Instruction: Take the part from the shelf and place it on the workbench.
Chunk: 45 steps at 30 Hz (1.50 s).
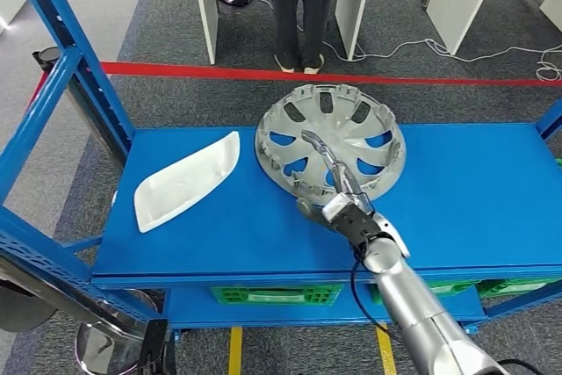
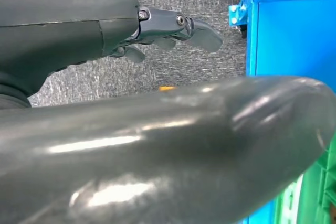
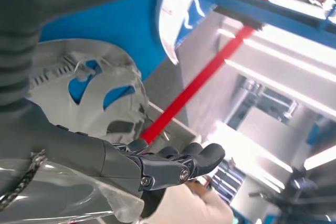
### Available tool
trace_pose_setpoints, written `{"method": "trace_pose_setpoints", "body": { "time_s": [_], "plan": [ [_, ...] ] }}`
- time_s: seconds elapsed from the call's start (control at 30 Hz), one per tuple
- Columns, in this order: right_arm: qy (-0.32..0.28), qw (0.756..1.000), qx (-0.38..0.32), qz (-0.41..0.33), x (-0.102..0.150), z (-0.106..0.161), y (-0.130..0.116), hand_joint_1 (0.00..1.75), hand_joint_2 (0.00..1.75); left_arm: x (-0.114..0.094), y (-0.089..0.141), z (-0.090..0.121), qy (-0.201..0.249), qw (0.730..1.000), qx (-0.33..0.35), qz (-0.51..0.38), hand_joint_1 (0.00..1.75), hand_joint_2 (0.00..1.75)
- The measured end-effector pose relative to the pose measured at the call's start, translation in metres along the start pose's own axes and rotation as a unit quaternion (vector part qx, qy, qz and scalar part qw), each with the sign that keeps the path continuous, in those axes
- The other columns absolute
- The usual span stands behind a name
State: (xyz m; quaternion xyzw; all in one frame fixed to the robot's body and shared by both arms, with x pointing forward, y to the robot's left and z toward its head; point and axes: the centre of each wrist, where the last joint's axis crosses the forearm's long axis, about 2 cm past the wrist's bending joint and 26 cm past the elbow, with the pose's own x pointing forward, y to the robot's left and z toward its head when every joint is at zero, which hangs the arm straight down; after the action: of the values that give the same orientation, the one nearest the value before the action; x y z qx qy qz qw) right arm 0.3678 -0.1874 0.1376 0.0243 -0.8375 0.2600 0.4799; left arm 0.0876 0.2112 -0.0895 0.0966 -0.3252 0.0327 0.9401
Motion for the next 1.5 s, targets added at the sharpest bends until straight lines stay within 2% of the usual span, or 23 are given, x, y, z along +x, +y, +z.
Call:
{"method": "trace_pose_setpoints", "body": {
  "time_s": [0.47,0.93,1.17,1.5],
  "plan": [
    [0.063,0.994,0.081,0.035,0.000,-0.050,0.013,0.00,1.75,0.012,-0.001,-0.006,-0.012,0.999,-0.028,-0.039,0.00,0.00],
    [0.135,0.979,0.102,0.114,-0.001,-0.069,0.003,0.00,1.75,0.017,0.000,-0.009,-0.008,0.998,-0.035,-0.059,0.00,0.00],
    [0.173,0.959,0.154,0.161,-0.002,-0.073,0.003,0.00,1.75,0.017,0.001,-0.010,-0.003,0.997,-0.034,-0.063,0.00,0.00],
    [0.179,0.944,0.168,0.219,0.003,-0.082,0.003,0.00,1.75,0.017,0.002,-0.010,0.003,0.997,-0.031,-0.071,0.00,0.00]
  ]
}}
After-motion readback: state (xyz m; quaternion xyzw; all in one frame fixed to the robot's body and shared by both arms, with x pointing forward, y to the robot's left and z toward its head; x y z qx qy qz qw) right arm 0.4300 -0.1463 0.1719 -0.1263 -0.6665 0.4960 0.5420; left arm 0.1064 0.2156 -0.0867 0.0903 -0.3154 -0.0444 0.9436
